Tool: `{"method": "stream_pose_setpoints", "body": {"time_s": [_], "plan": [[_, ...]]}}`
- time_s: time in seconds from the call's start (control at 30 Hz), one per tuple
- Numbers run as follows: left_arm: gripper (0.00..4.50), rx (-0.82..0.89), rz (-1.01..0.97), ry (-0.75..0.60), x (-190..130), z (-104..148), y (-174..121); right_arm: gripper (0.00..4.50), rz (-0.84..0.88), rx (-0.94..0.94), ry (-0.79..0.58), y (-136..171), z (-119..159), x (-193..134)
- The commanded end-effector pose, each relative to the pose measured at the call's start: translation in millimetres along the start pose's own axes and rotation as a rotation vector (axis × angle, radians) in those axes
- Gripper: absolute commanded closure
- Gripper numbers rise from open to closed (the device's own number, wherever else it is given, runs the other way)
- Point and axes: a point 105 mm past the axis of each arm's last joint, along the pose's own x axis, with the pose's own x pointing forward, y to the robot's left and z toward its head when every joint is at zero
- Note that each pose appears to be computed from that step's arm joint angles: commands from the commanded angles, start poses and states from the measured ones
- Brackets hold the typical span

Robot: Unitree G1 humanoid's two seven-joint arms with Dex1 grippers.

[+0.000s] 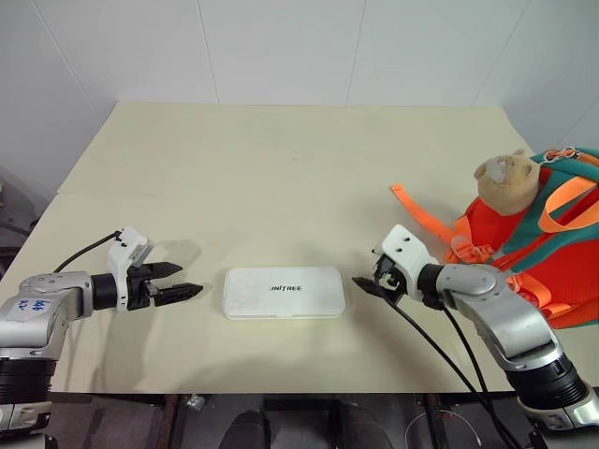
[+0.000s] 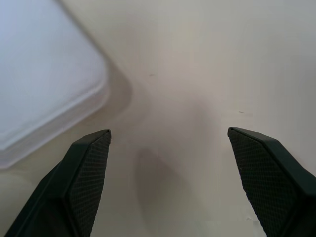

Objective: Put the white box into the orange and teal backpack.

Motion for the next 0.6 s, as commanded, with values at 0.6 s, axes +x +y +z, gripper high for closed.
{"method": "stream_pose_setpoints", "body": {"time_s": [0.6], "plan": [[0.02,-0.233,-0.207,-0.011,14,10,-34,0.0,0.052,-0.097,-0.077,16,18,-1]]}}
